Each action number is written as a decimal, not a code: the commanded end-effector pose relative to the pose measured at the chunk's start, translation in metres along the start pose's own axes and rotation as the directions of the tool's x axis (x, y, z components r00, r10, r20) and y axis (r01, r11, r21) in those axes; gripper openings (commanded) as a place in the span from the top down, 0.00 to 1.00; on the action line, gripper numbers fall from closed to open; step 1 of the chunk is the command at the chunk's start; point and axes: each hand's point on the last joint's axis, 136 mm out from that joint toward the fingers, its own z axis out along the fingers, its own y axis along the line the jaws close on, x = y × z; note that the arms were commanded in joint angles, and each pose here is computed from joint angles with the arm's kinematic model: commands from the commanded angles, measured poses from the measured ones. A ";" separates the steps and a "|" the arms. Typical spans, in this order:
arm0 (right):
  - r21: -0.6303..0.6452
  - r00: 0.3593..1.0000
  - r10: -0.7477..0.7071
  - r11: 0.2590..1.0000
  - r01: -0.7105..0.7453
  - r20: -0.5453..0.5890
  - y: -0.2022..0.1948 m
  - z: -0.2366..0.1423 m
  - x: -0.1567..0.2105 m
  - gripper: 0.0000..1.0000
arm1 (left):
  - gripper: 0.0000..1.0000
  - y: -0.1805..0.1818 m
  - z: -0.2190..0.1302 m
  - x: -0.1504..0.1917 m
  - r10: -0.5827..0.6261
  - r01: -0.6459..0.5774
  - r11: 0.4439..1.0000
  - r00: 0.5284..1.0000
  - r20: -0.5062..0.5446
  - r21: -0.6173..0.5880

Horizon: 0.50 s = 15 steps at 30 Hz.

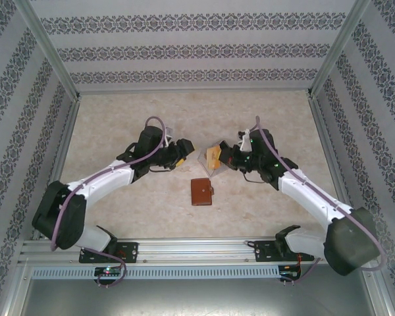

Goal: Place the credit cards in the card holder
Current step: Pick up the credit card from the storage box.

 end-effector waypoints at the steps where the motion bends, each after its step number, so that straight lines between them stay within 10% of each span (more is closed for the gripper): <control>1: 0.210 0.992 -0.125 0.970 0.124 -0.009 -0.041 0.000 0.019 1.00 | 0.28 0.037 -0.018 0.019 0.084 -0.080 0.974 0.996 0.008 -0.211; 15: 0.260 0.972 -0.150 0.946 0.194 -0.179 -0.045 0.029 0.063 1.00 | 0.24 0.077 -0.040 0.045 0.104 -0.071 0.919 0.993 0.063 -0.387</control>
